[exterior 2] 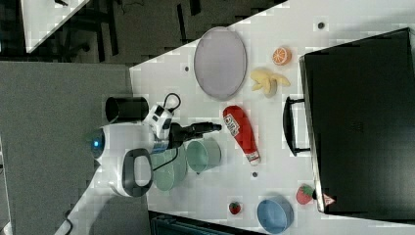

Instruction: Pick Ketchup from the table and place it in strainer.

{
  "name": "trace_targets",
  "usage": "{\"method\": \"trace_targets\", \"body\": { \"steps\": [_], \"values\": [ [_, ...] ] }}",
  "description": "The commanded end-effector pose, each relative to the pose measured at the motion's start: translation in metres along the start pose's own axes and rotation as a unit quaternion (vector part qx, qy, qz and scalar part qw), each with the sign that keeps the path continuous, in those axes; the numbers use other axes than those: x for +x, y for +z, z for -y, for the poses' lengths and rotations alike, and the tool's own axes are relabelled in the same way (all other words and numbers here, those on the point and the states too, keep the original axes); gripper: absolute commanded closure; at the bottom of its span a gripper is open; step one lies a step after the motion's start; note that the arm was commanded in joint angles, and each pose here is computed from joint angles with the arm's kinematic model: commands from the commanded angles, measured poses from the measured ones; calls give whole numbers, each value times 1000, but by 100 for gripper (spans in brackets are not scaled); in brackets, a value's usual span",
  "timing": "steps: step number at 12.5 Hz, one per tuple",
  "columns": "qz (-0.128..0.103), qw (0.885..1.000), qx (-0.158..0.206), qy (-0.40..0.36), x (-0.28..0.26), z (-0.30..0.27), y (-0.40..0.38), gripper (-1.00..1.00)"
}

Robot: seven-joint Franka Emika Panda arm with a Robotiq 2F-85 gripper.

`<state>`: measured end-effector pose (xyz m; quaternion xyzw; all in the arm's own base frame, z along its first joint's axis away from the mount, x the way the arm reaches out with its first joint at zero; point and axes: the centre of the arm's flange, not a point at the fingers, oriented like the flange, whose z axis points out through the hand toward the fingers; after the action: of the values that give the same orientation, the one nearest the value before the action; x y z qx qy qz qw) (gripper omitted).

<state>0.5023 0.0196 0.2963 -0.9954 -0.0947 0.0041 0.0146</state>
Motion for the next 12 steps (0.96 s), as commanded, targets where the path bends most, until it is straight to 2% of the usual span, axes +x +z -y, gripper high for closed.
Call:
{"method": "trace_targets", "body": {
  "steps": [1,4,7,10,11,12],
  "values": [
    [12,999,-3,-42,-6,-6,48,-100],
    [6,999,2,-34,-5,-8,83,-100],
    [14,999,10,-32,-10,-8,116,-100],
    [5,1000,11,-29,-11,-9,136,-100],
    [6,1000,12,-27,-12,-10,140,-92],
    [10,1000,12,-26,-14,-10,143,-68]
  ]
}}
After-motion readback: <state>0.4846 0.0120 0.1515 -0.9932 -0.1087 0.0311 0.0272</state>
